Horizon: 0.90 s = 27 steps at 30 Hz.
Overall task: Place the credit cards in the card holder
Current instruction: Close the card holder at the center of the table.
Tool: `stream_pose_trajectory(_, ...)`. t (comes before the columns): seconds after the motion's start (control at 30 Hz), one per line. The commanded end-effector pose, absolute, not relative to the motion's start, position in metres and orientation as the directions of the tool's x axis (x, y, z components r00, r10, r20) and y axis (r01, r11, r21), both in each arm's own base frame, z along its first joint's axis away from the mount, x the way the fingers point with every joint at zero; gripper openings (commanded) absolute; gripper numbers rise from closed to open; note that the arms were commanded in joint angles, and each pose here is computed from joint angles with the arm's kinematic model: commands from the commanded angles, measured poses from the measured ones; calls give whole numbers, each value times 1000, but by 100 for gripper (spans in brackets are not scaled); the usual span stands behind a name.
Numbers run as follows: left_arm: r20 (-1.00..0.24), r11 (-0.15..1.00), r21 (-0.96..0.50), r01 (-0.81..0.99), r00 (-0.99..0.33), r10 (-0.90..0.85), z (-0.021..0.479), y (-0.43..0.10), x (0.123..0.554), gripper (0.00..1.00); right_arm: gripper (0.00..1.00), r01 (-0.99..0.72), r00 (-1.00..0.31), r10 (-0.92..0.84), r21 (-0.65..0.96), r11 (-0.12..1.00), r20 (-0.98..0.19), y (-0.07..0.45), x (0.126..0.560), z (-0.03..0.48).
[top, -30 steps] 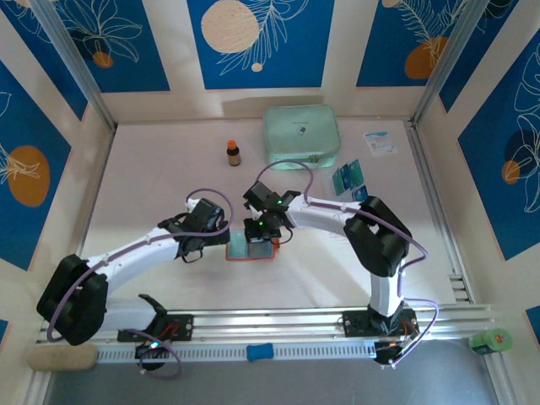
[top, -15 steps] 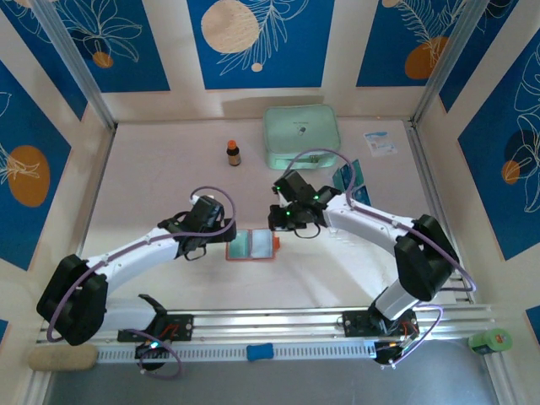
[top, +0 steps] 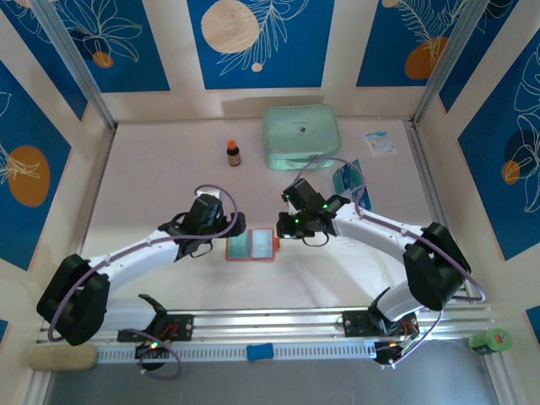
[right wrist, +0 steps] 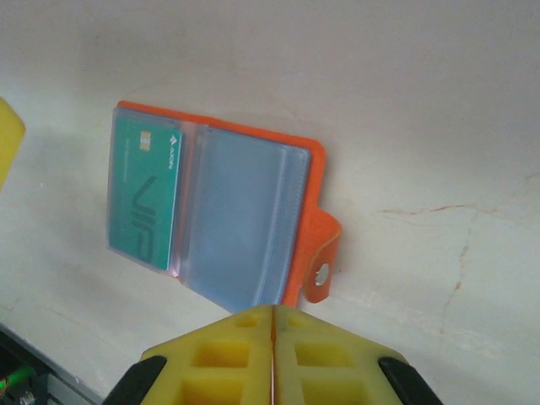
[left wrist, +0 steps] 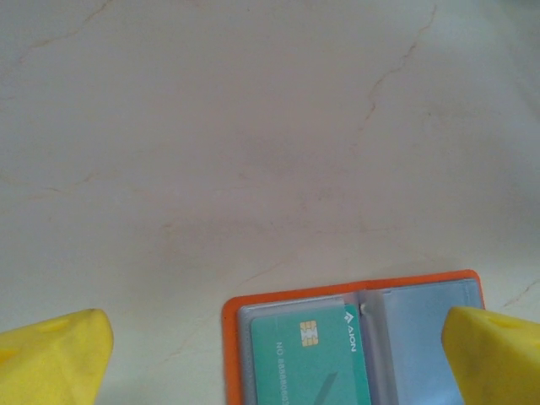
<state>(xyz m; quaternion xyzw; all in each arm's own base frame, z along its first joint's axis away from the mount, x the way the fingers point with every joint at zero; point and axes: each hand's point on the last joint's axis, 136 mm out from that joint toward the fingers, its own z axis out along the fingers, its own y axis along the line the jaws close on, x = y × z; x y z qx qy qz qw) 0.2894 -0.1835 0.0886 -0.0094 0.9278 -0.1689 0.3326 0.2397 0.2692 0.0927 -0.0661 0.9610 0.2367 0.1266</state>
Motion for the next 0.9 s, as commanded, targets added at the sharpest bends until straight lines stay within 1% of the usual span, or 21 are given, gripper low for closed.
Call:
stream_pose_trajectory(0.0,-637,912,-392,120,-750,-175,100,-191,295,100,7,-208,-963,-96,467,859,-251,290,232,86)
stream_pose_trajectory(0.2,-600,878,-469,102,-766,-231,92,-196,293,100,2,-230,-965,-140,459,858,-221,314,229,67)
stream_pose_trajectory(0.3,-579,871,-482,95,-781,-235,87,-198,291,100,1,-231,-966,-150,446,865,-210,317,231,57)
stream_pose_trajectory(0.57,-546,866,-487,113,-814,-200,75,-203,285,100,0,-204,-973,-140,411,888,-183,305,234,35)
stream_pose_trajectory(0.87,-507,856,-503,115,-842,-185,60,-208,281,100,0,-159,-986,-127,380,911,-108,289,226,3)
